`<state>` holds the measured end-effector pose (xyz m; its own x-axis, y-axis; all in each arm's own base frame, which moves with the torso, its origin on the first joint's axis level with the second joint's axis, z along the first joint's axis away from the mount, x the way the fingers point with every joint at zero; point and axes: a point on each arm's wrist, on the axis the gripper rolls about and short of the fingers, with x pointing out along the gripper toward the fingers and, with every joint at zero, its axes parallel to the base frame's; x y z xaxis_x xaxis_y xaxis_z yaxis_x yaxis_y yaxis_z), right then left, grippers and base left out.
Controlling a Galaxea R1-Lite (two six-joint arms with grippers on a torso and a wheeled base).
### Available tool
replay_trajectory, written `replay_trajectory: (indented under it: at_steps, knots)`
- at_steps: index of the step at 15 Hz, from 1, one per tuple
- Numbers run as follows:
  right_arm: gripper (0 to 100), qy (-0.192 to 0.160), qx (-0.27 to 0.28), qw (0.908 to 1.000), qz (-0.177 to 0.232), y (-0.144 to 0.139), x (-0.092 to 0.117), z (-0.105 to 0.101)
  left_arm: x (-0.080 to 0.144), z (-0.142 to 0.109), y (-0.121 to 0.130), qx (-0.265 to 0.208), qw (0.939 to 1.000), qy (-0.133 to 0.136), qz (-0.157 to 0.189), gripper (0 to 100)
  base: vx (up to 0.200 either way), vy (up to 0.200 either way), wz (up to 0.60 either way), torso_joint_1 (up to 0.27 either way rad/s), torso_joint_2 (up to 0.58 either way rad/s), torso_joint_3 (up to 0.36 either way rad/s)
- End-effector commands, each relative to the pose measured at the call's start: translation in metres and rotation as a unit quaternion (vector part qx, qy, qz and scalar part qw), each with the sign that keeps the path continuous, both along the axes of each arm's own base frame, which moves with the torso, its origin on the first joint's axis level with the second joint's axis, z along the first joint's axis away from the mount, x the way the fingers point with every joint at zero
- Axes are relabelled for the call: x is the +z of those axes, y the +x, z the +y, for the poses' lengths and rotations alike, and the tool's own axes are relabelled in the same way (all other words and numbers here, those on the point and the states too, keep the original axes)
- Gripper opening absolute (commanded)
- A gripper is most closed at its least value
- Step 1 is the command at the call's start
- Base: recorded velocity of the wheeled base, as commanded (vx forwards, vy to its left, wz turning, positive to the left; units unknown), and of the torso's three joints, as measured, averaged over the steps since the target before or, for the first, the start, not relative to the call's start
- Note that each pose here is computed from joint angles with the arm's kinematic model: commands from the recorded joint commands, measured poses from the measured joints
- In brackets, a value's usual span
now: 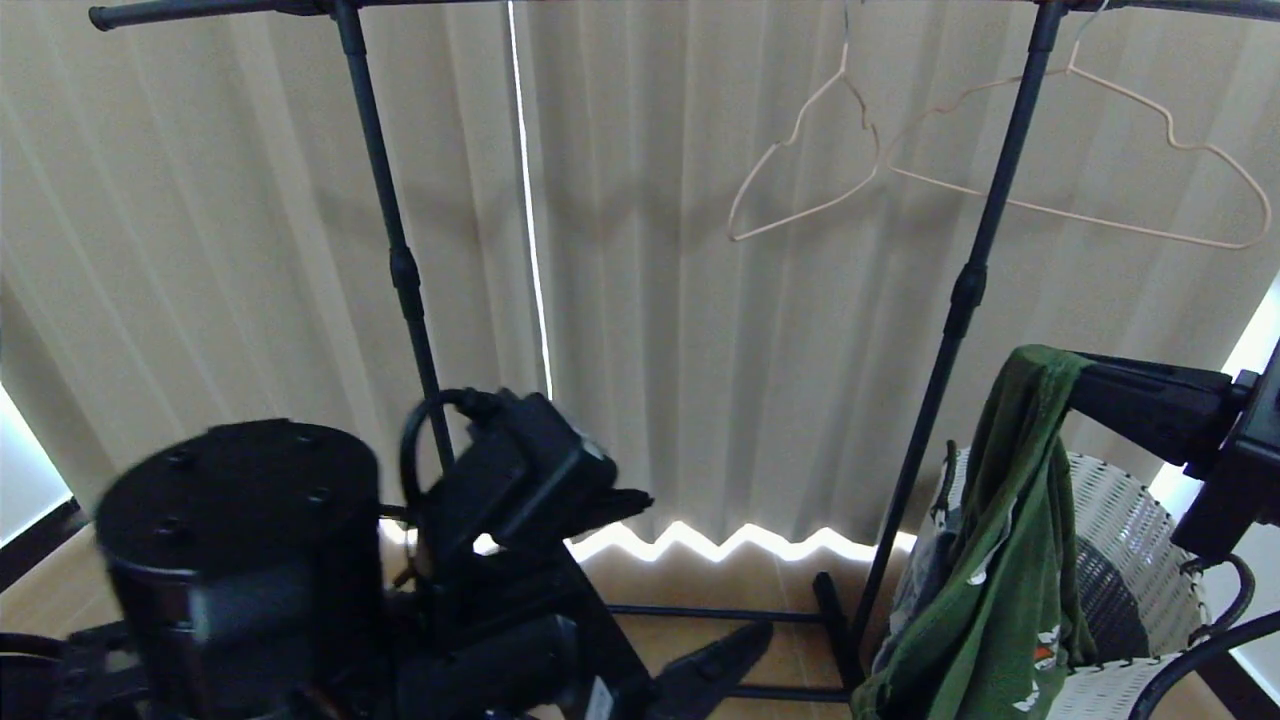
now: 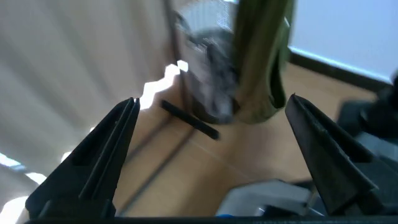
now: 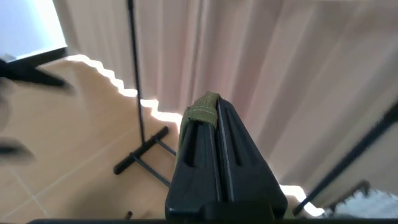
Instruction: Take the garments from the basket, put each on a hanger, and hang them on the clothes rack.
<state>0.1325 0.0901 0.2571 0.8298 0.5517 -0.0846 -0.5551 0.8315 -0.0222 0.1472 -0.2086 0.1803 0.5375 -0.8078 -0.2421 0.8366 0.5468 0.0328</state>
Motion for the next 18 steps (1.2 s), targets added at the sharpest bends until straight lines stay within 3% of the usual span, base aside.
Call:
replay_trajectory:
  at_steps: [1,8,12,14,18]
  knots:
    - [0,0.005,0.009,0.9999,-0.007,-0.005,0.002,-0.002,-0.027,-0.041,0.007,-0.027,0.9988,0.032,0.025,100,0.000,0.000,0.00,0.000,0.00,0.000]
    - [0,0.016,0.042,0.9990,-0.008,-0.012,0.003,0.005,-0.050,-0.099,0.027,-0.041,0.9980,0.029,0.039,100,0.000,0.000,0.00,0.000,0.00,0.000]
    - [0,0.020,0.043,0.9988,-0.014,-0.014,0.005,0.004,-0.062,-0.108,0.037,-0.020,0.9979,0.033,0.052,100,0.000,0.000,0.00,0.000,0.00,0.000]
    - [0,0.021,0.043,0.9988,-0.015,-0.014,0.005,0.004,-0.070,-0.106,0.040,0.018,0.9974,0.050,0.049,100,0.000,0.000,0.00,0.000,0.00,0.000]
    - [0,0.021,0.042,0.9987,-0.017,-0.015,0.006,0.003,-0.080,-0.102,0.038,0.026,0.9957,0.069,0.055,100,0.000,0.000,0.00,0.000,0.00,0.000]
